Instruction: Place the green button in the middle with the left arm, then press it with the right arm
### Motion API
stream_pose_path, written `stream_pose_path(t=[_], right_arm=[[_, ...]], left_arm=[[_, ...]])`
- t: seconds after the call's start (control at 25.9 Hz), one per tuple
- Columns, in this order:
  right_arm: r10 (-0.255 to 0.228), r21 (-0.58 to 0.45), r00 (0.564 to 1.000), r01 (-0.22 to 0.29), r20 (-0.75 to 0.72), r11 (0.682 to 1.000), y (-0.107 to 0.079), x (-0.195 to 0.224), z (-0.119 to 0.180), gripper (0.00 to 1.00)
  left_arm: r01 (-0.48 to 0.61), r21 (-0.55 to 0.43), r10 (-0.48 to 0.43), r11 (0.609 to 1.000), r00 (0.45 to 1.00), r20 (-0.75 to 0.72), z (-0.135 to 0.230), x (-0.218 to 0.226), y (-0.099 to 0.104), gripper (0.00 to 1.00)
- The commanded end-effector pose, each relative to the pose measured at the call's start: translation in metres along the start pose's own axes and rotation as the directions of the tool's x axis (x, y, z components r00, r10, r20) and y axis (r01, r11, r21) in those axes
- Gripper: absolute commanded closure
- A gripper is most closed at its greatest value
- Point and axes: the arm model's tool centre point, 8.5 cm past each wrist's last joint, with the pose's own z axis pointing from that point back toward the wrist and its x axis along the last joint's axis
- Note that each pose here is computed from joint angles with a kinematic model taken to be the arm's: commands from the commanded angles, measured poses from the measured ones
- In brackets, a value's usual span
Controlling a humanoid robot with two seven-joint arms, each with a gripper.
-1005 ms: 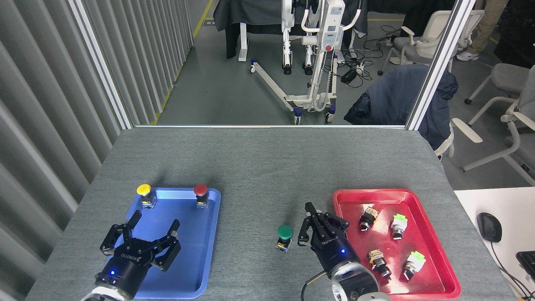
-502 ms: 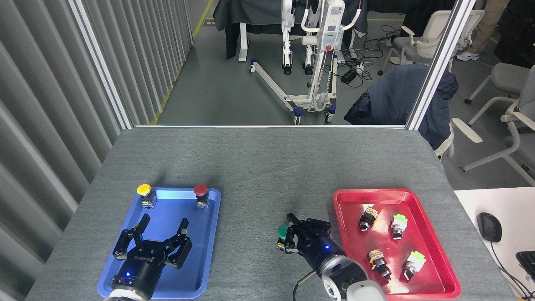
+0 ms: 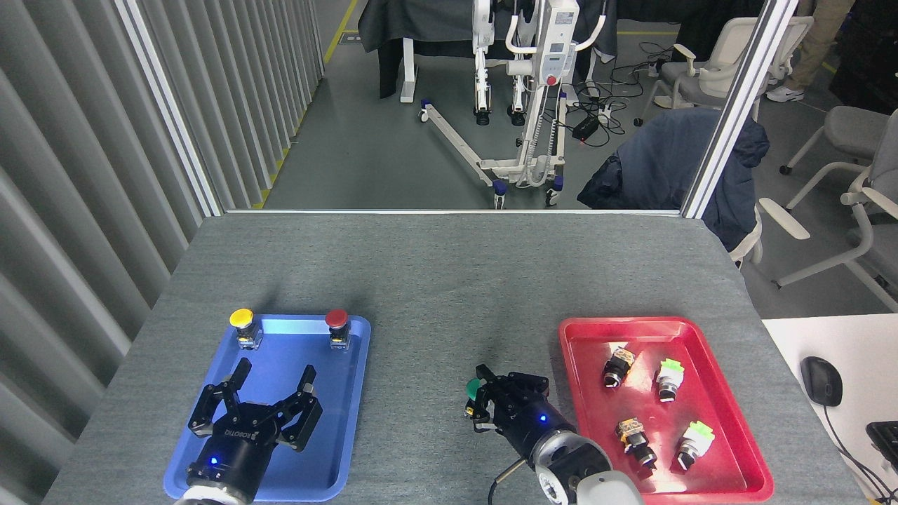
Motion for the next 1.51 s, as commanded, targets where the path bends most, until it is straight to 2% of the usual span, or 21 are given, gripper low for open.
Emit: stream_pose_path(t=[0.0, 0.12, 0.35, 0.7, 0.85, 0.89, 0.93, 0.97, 1.0, 1.04, 1.08, 1.12, 1.24, 1.39, 1.47], right_arm=[[0.002, 0.017, 1.0, -0.002, 0.012, 1.0, 0.007, 0.005, 0.0, 1.0], [-0.002, 0.039, 1.0, 0.001, 0.019, 0.999, 0.015, 0.008, 0.0, 1.0], [0.0, 0.044, 0.999, -0.002, 0.032, 0.999, 0.017, 0.011, -0.001, 1.0], [-0.013, 0.109, 0.999, 0.01, 0.03, 0.994, 0.04, 0.008, 0.0, 1.0], [-0.027, 0.069, 1.0, 0.026, 0.015, 0.997, 0.03, 0.007, -0.002, 1.0], [-0.036, 0.031, 0.999, 0.036, 0.009, 0.999, 0.023, 0.007, -0.003, 0.93], [-0.054, -0.033, 0.999, 0.054, 0.0, 0.998, 0.014, 0.011, -0.006, 0.78], [-0.084, -0.13, 0.996, 0.081, -0.019, 0.988, 0.001, 0.012, -0.008, 0.56], [-0.115, -0.228, 0.992, 0.101, -0.049, 0.968, -0.013, 0.01, -0.008, 0.36], [-0.142, -0.336, 0.987, 0.108, -0.079, 0.936, -0.028, 0.005, -0.006, 0.1], [-0.159, -0.414, 0.983, 0.107, -0.095, 0.904, -0.04, 0.002, -0.003, 0.0], [-0.168, -0.468, 0.98, 0.101, -0.104, 0.878, -0.049, -0.001, 0.0, 0.0], [-0.183, -0.515, 0.974, 0.089, -0.135, 0.853, -0.063, -0.013, 0.006, 0.0], [-0.272, -0.553, 0.932, 0.099, -0.239, 0.827, -0.063, -0.054, 0.022, 0.0], [-0.293, -0.539, 0.911, 0.096, -0.292, 0.837, -0.056, -0.077, 0.031, 0.0]], left_arm=[[0.003, 0.006, -0.003, 1.0, 1.0, 0.002, -0.001, 0.0, 0.002, 0.02], [0.007, 0.019, -0.007, 1.0, 1.0, 0.003, -0.001, 0.0, 0.007, 0.02], [0.007, 0.027, -0.008, 1.0, 1.0, 0.005, -0.001, 0.002, 0.009, 0.02], [0.009, 0.027, -0.009, 1.0, 1.0, 0.004, -0.001, 0.001, 0.01, 0.02], [0.009, 0.026, -0.009, 1.0, 1.0, 0.006, -0.001, 0.001, 0.01, 0.02], [0.009, 0.026, -0.009, 1.0, 1.0, 0.004, -0.001, 0.001, 0.01, 0.02], [0.009, 0.025, -0.009, 1.0, 1.0, 0.005, 0.0, 0.001, 0.009, 0.02], [0.007, 0.025, -0.008, 1.0, 1.0, 0.004, 0.0, 0.001, 0.009, 0.02], [0.008, 0.027, -0.008, 1.0, 1.0, 0.004, -0.001, 0.001, 0.009, 0.02], [0.007, 0.025, -0.008, 1.0, 1.0, 0.004, 0.0, 0.001, 0.009, 0.02], [0.006, 0.025, -0.006, 1.0, 1.0, 0.004, 0.0, 0.002, 0.009, 0.02], [0.006, 0.025, -0.006, 1.0, 1.0, 0.002, 0.0, 0.002, 0.009, 0.02], [0.003, 0.024, -0.003, 1.0, 1.0, -0.002, -0.001, 0.002, 0.008, 0.02], [0.003, 0.025, -0.003, 1.0, 1.0, -0.006, 0.0, 0.001, 0.008, 0.02], [-0.001, 0.023, 0.001, 1.0, 1.0, -0.005, 0.0, 0.001, 0.007, 0.02]])
